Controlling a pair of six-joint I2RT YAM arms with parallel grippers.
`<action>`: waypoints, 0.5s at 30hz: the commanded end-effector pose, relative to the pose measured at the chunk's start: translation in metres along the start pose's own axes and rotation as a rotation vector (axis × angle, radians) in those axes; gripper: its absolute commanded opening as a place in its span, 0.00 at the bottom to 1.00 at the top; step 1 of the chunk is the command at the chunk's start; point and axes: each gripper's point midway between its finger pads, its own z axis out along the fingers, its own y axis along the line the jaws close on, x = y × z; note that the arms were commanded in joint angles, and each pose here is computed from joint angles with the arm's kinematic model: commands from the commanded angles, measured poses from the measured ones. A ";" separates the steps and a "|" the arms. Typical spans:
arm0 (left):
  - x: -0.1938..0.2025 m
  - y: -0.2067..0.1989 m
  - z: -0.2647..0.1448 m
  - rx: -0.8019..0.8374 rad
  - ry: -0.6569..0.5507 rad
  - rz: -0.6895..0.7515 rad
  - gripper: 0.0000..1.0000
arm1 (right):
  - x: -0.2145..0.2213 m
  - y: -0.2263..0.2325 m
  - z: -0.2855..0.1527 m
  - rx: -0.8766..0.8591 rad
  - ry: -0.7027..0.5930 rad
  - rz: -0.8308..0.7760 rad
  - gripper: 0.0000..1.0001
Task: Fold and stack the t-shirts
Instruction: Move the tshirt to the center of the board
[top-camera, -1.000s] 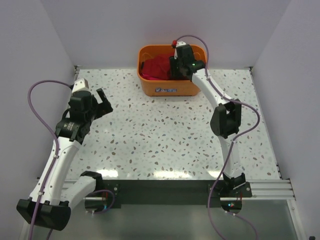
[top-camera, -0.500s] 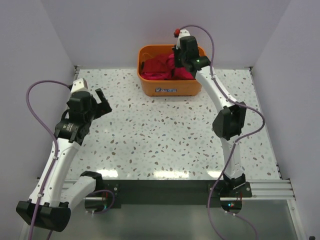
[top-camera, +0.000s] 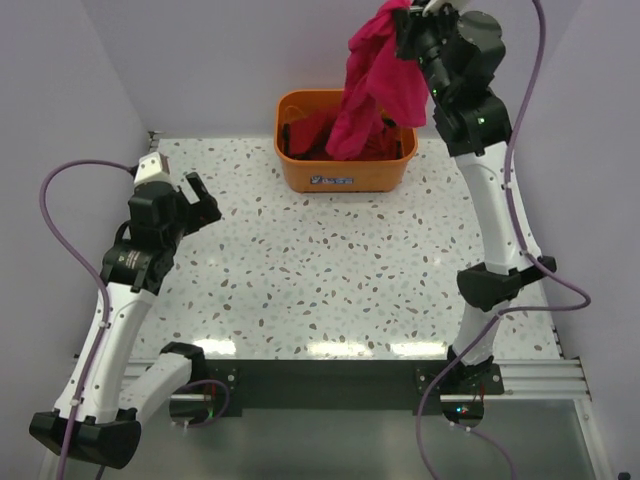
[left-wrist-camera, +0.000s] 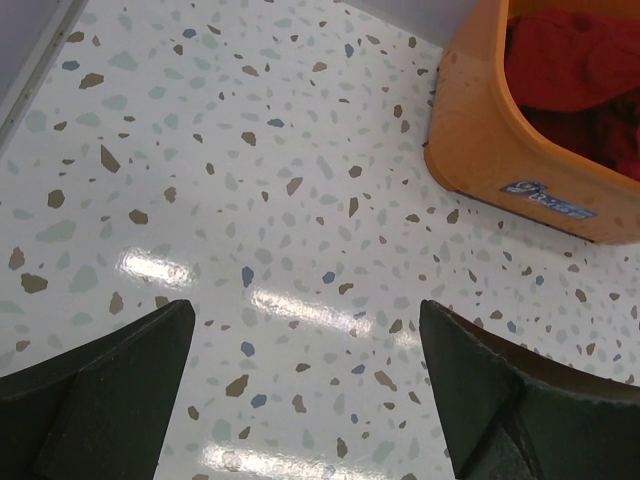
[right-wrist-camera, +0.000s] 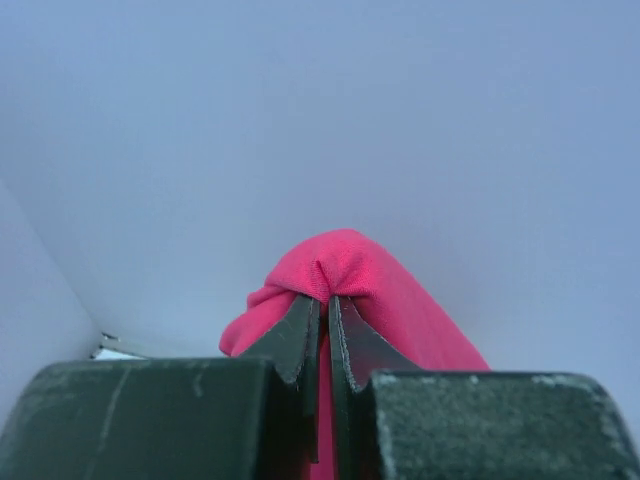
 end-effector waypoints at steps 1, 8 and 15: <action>-0.029 -0.012 -0.012 0.051 -0.083 -0.010 1.00 | -0.067 0.004 -0.027 -0.040 -0.171 0.023 0.00; -0.030 -0.020 -0.018 0.096 -0.081 -0.022 1.00 | -0.132 0.049 -0.102 -0.320 -0.230 0.226 0.00; -0.026 -0.017 -0.032 0.110 -0.077 -0.040 1.00 | -0.096 0.137 -0.184 -0.705 0.011 0.384 0.00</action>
